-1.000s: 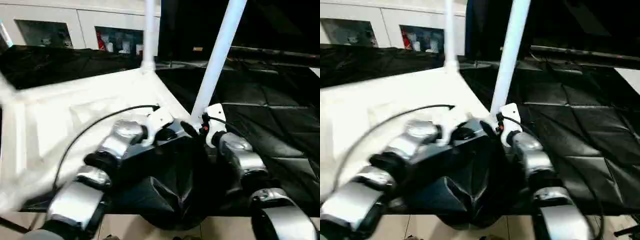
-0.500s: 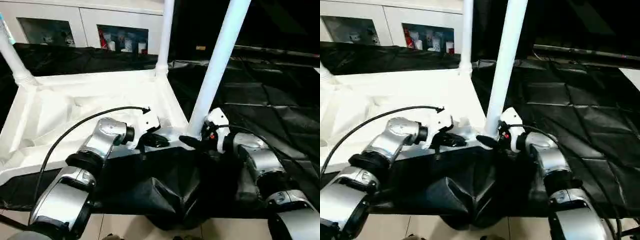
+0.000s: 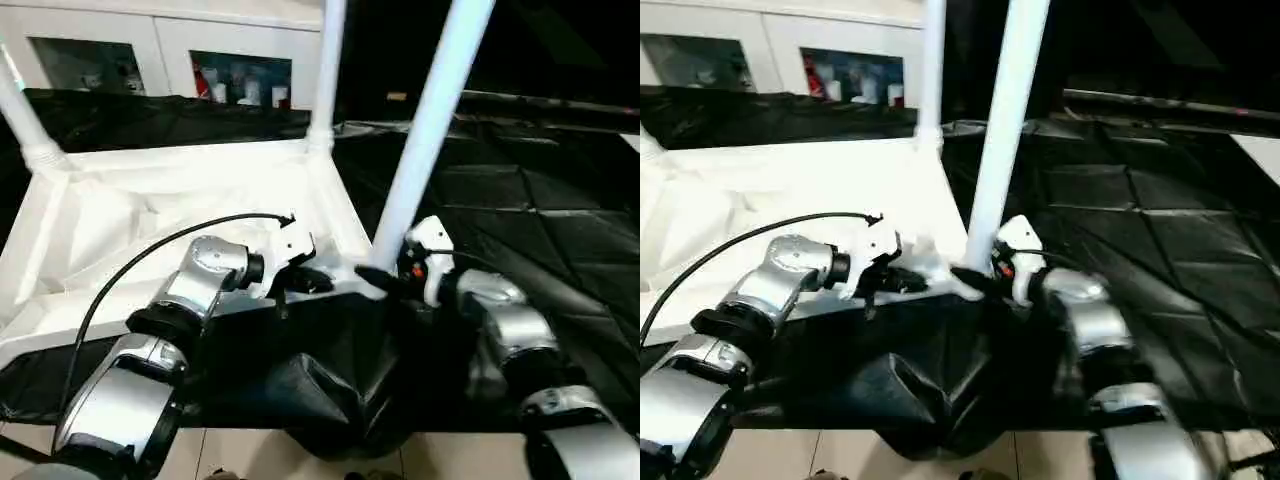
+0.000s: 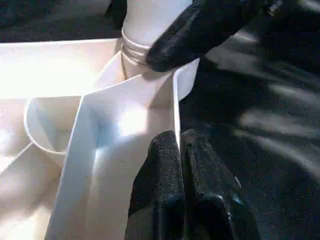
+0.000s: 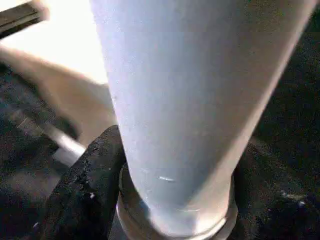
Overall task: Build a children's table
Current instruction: Rotate leg to tighten
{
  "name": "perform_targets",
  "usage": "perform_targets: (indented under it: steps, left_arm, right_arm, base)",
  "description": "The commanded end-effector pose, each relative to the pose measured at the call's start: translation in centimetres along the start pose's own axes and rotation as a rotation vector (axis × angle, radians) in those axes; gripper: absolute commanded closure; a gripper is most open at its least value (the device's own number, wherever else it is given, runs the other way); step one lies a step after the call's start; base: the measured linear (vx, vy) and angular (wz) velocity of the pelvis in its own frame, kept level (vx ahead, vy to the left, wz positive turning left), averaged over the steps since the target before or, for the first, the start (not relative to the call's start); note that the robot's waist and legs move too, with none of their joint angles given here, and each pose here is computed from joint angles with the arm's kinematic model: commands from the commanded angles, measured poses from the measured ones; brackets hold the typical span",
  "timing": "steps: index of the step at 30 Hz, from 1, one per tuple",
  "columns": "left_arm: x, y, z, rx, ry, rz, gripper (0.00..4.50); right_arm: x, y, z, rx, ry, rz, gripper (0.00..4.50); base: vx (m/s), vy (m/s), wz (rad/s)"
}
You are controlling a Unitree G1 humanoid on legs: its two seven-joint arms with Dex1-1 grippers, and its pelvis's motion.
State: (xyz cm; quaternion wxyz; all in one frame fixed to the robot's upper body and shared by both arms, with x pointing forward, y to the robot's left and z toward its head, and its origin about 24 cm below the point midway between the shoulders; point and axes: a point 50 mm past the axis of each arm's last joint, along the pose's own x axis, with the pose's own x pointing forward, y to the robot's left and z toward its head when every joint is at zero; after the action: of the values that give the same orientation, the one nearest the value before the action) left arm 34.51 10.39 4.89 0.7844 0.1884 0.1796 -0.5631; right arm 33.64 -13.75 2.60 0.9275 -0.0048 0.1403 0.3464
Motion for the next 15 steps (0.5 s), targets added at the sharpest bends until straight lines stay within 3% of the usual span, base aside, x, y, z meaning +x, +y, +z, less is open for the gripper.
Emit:
perform_targets:
  steps: [1,5,8,11,15]
  left_arm:
    - [1.3,-0.2,0.0,-0.054,-0.011,0.071,4.50]
    - [3.5,-0.9,1.0,-0.088,-0.009,0.115,4.50]
    - [5.8,-2.4,2.4,-0.095,-0.035,0.086,4.50]
    - [6.9,-3.4,3.3,-0.086,-0.063,0.051,4.50]
    - [6.7,-3.2,3.1,-0.082,-0.062,0.060,4.50]
  right_arm:
    - [0.2,-0.5,-1.2,0.073,0.054,-0.157,1.78]
    - [1.4,-0.2,-1.8,0.184,0.073,-0.367,1.80]
    - [2.9,1.1,-1.4,0.240,0.075,-0.438,1.80]
    - [4.0,2.2,-0.6,0.197,0.067,-0.402,1.80]
    - [4.0,2.1,-0.1,0.119,0.046,-0.377,1.80]
  base:
    - [0.000,0.000,0.00]
    - [0.000,0.000,0.00]
    - [0.000,0.000,0.00]
    - [0.000,0.000,0.00]
    - [0.000,0.000,0.00]
